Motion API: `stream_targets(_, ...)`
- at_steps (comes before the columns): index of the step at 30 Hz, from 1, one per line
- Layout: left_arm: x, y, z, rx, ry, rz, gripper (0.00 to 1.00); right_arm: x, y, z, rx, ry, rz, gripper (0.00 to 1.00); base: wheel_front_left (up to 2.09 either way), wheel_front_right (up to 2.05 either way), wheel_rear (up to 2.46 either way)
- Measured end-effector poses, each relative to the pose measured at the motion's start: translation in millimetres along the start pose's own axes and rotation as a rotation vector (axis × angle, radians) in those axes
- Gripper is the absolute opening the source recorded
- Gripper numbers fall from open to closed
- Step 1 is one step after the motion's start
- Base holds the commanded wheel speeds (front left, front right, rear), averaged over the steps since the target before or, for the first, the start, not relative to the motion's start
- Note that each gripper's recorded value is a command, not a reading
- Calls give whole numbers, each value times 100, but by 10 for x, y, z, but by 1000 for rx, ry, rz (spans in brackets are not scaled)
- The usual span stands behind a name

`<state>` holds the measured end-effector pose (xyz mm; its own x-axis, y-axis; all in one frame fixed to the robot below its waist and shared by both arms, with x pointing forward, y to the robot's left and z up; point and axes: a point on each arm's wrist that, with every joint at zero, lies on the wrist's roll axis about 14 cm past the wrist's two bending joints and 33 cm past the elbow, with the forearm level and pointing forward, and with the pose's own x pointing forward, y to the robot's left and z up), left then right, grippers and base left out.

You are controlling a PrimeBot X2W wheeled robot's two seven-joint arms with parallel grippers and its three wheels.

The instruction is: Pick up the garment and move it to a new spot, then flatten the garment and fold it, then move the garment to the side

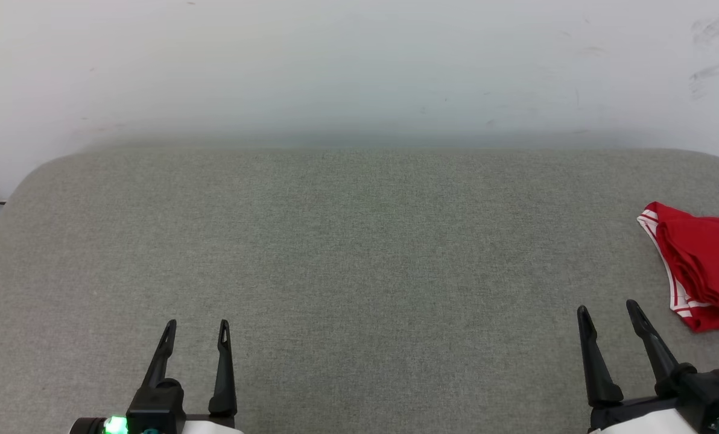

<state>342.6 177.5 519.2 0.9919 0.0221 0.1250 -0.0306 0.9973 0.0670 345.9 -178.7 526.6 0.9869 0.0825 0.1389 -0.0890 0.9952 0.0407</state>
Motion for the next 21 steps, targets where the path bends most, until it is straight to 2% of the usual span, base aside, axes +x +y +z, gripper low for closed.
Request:
stream_targets(15, 11, -13, -80, -12, 25, -18, 100, -13, 8, 17, -6, 1, -4, 100, 0, 0, 0)
stream_targets(16, 7, -15, -93, -13, 29, -20, 0, -15, 11, 8, -5, 3, -4, 0, 0, 0, 0)
stream_targets(21, -57, -34, -272, -11, 91, -27, 0, -61, 11, -157, 2, 57, -6, 0, 0, 0, 0)
